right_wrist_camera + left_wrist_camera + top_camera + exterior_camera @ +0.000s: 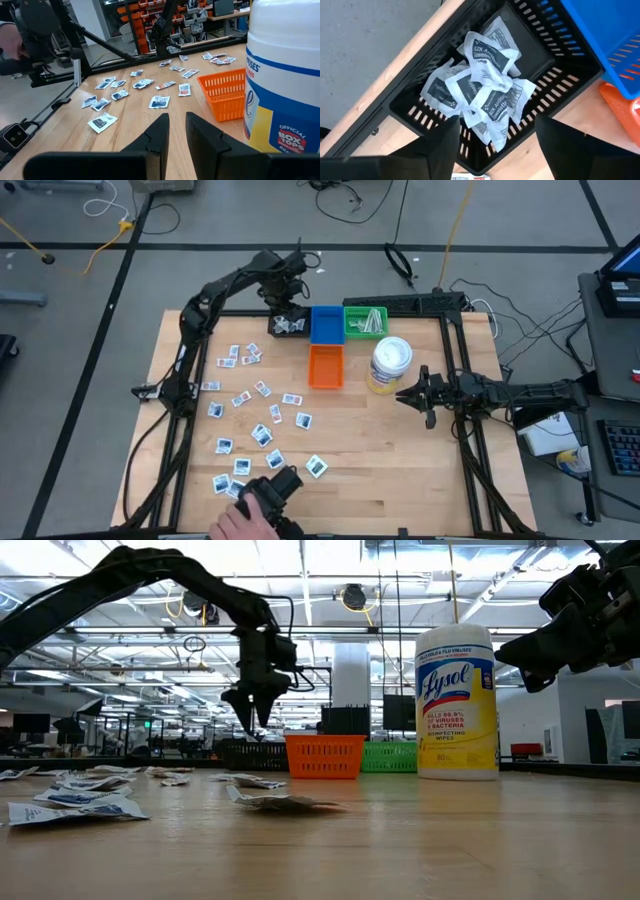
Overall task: Pick & Place First Aid Supplies
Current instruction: Put the gray towelette pack into the black bin
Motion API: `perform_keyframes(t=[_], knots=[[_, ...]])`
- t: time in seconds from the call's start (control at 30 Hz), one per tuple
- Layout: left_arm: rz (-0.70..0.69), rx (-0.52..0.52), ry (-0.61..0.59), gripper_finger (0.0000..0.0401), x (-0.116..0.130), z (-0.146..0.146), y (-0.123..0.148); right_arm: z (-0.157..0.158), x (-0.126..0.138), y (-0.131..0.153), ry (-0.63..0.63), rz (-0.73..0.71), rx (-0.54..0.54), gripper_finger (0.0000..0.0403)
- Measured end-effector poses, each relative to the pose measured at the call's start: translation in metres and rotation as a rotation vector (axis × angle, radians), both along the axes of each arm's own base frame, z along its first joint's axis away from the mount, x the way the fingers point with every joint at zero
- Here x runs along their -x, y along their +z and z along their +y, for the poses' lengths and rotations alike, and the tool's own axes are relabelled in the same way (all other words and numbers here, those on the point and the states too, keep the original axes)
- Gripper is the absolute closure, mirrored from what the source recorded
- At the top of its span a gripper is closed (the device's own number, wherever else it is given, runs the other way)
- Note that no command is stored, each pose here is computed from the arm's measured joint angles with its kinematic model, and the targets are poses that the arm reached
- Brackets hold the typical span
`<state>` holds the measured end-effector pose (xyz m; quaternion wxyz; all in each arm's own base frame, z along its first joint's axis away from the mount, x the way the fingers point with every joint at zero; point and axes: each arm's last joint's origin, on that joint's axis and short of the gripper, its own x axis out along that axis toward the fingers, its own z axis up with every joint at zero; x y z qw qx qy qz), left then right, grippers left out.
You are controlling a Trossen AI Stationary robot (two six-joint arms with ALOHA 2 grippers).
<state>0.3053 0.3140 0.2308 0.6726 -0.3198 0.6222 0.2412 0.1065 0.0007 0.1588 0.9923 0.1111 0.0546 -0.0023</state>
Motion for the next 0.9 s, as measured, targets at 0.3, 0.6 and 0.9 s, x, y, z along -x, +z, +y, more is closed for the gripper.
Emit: perform_keyframes(t=[0.3,0.6,0.9], knots=[[0.009,-0.014,-0.113,0.0146,-0.022,-0.036,0.016,0.0,0.0,0.0,0.0,0.0,0.0,0.0344],[-0.015,-0.046,-0.273,0.0155,-0.048,-0.11,0.055,0.0,0.0,0.0,0.0,0.0,0.0,0.0344],[-0.066,-0.059,-0.371,0.0151,-0.072,-0.205,0.081,0.0,0.0,0.0,0.0,-0.001,0.0,0.0344]])
